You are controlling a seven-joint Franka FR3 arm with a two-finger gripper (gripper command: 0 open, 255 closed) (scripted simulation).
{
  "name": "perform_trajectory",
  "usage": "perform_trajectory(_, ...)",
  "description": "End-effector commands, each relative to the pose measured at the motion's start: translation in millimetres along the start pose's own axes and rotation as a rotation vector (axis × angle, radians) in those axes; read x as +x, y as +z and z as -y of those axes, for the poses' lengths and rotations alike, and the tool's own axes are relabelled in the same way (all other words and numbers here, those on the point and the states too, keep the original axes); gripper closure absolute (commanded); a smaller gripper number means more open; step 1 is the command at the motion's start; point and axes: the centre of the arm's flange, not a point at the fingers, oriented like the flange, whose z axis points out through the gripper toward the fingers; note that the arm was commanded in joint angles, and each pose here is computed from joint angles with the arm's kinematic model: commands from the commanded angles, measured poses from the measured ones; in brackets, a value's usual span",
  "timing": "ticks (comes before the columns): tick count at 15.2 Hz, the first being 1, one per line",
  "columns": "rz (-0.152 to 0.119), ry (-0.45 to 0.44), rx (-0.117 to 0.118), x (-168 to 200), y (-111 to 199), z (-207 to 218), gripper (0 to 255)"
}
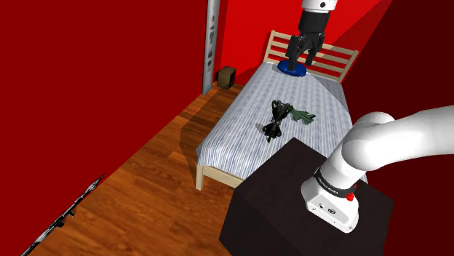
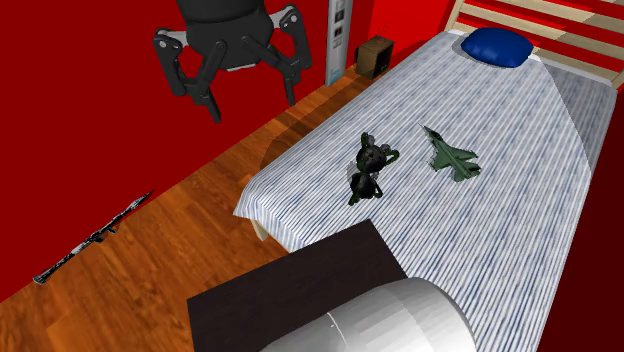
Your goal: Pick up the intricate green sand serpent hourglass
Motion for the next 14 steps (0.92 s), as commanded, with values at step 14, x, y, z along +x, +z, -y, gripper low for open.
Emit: perform_trajectory(14, 0.057, -0.029, 0.035, 101.0, 103.0, -107.3, 0)
